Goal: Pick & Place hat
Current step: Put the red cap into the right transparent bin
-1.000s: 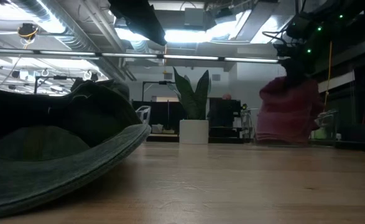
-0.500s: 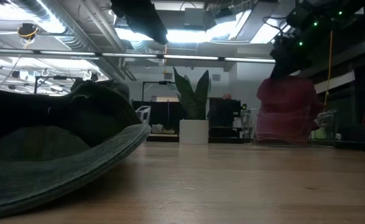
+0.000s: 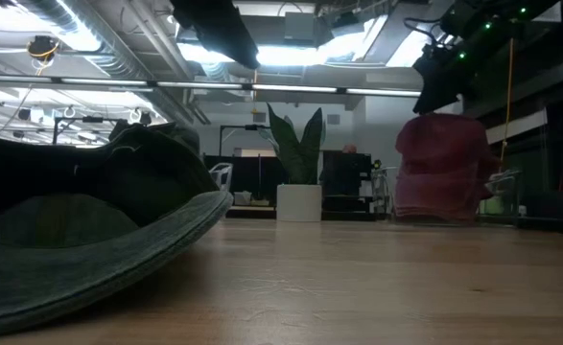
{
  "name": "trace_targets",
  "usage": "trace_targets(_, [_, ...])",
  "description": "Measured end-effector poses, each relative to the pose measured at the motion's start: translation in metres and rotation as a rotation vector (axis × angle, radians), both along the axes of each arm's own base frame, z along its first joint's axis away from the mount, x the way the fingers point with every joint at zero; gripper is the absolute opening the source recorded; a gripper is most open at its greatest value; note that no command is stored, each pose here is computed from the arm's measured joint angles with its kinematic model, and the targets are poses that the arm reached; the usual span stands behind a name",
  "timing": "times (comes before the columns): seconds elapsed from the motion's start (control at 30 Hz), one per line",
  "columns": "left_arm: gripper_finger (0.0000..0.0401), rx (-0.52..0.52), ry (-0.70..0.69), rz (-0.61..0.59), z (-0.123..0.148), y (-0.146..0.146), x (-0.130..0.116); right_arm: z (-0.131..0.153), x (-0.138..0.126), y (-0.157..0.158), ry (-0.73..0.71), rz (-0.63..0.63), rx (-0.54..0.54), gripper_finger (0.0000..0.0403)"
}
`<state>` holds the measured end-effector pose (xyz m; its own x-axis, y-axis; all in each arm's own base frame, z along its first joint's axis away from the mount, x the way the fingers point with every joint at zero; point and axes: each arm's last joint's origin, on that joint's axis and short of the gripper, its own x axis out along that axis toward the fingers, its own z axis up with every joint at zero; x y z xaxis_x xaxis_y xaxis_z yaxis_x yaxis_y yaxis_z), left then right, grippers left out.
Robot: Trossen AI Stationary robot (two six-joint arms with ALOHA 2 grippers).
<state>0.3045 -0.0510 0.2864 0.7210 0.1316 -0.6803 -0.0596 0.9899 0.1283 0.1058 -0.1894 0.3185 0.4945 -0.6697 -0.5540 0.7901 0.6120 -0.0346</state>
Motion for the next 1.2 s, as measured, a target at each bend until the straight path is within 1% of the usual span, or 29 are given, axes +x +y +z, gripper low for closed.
trace_targets(0.07, [0.0171, 0.0, 0.0, 0.008, 0.0, 0.003, 0.0, 0.001, 0.002, 0.0, 0.007, 0.014, -0.013, 0.0045])
trace_targets(0.1, [0.0171, 0.0, 0.0, 0.012, 0.0, 0.004, 0.001, 0.001, 0.003, 0.001, 0.01, 0.023, -0.023, 0.0023])
trace_targets(0.13, [0.0171, 0.0, 0.0, 0.016, 0.0, 0.005, 0.001, 0.002, 0.004, 0.001, 0.01, 0.031, -0.031, 0.0013])
trace_targets(0.23, [0.0171, 0.0, 0.0, 0.024, 0.0, 0.007, 0.001, 0.001, 0.007, 0.004, 0.007, 0.067, -0.019, 0.0013])
trace_targets(0.33, [0.0171, -0.001, 0.0, 0.03, 0.0, 0.009, 0.001, -0.005, 0.009, 0.009, 0.036, 0.107, 0.04, 0.0005])
trace_targets(0.37, [0.0171, 0.0, 0.0, 0.03, 0.0, 0.009, 0.001, -0.006, 0.009, 0.011, 0.053, 0.109, 0.058, 0.0004])
trace_targets(0.43, [0.0171, 0.004, 0.002, 0.026, 0.0, 0.009, 0.001, -0.011, 0.007, 0.012, 0.099, 0.067, 0.071, 0.0006])
trace_targets(0.57, [0.0171, 0.012, 0.003, 0.018, 0.0, 0.009, 0.001, -0.025, 0.003, 0.011, 0.198, -0.045, 0.067, 0.0003])
trace_targets(0.67, [0.0171, 0.012, 0.003, 0.017, 0.0, 0.009, 0.001, -0.033, 0.001, 0.009, 0.233, -0.073, 0.047, 0.0004])
trace_targets(0.83, [0.0171, 0.011, 0.002, 0.017, 0.0, 0.009, 0.001, -0.047, 0.004, 0.007, 0.24, -0.112, 0.018, 0.0002])
trace_targets(0.97, [0.0171, 0.005, 0.0, 0.019, 0.0, 0.009, 0.001, -0.06, 0.006, 0.007, 0.312, -0.109, -0.03, 0.0002])
trace_targets(1.2, [0.0171, -0.021, 0.003, -0.005, 0.0, 0.008, 0.002, -0.08, 0.004, 0.011, 0.458, -0.04, -0.051, 0.0002])
